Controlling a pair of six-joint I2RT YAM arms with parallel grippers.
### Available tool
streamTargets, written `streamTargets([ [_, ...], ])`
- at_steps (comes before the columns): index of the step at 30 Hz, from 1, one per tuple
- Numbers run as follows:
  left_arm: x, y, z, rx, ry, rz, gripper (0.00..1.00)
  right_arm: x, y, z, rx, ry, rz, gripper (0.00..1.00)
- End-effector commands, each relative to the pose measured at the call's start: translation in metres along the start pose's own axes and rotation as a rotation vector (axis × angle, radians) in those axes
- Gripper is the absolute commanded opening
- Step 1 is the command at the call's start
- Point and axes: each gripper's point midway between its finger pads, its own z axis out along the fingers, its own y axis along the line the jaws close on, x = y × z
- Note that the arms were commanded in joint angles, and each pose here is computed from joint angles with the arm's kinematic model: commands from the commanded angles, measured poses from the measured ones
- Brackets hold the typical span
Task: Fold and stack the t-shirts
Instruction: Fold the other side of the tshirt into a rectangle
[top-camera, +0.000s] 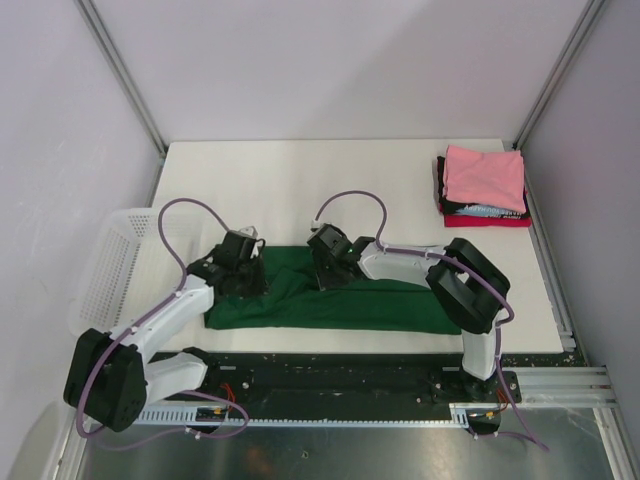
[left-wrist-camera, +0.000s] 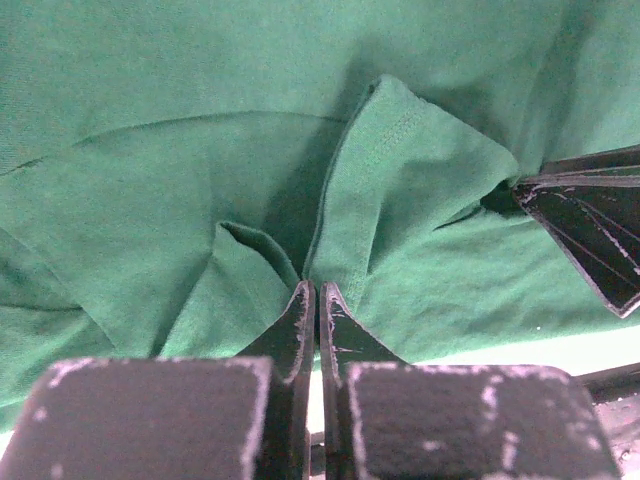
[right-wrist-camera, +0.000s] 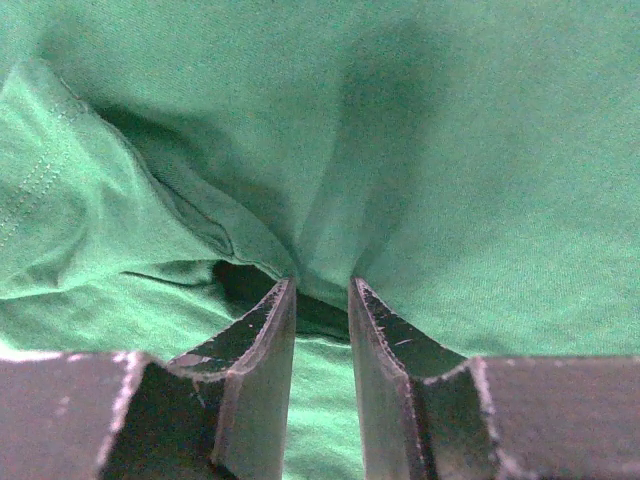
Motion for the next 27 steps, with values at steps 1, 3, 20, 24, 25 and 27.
streamTargets([
  [1, -0.001, -0.007, 0.000, 0.017, 0.002, 0.025, 0.01, -0.024, 0.002, -0.021, 0.013, -0.072, -0.006, 0.32],
  [3, -0.001, -0.006, 0.001, 0.012, 0.002, 0.025, 0.01, -0.038, 0.009, -0.034, -0.021, -0.121, 0.000, 0.32],
  [20, -0.006, -0.005, 0.002, -0.008, -0.009, 0.010, 0.02, -0.070, 0.069, -0.011, -0.169, -0.147, -0.112, 0.39],
  [24, -0.007, -0.006, 0.002, -0.008, -0.012, 0.007, 0.02, -0.064, 0.065, -0.002, -0.131, -0.123, -0.120, 0.39],
  [25, -0.007, -0.006, 0.002, -0.007, -0.012, 0.006, 0.02, -0.063, 0.063, -0.002, -0.119, -0.121, -0.120, 0.39],
  [27, -0.008, -0.007, 0.002, -0.007, -0.012, 0.004, 0.02, -0.062, 0.060, -0.002, -0.101, -0.118, -0.122, 0.38],
])
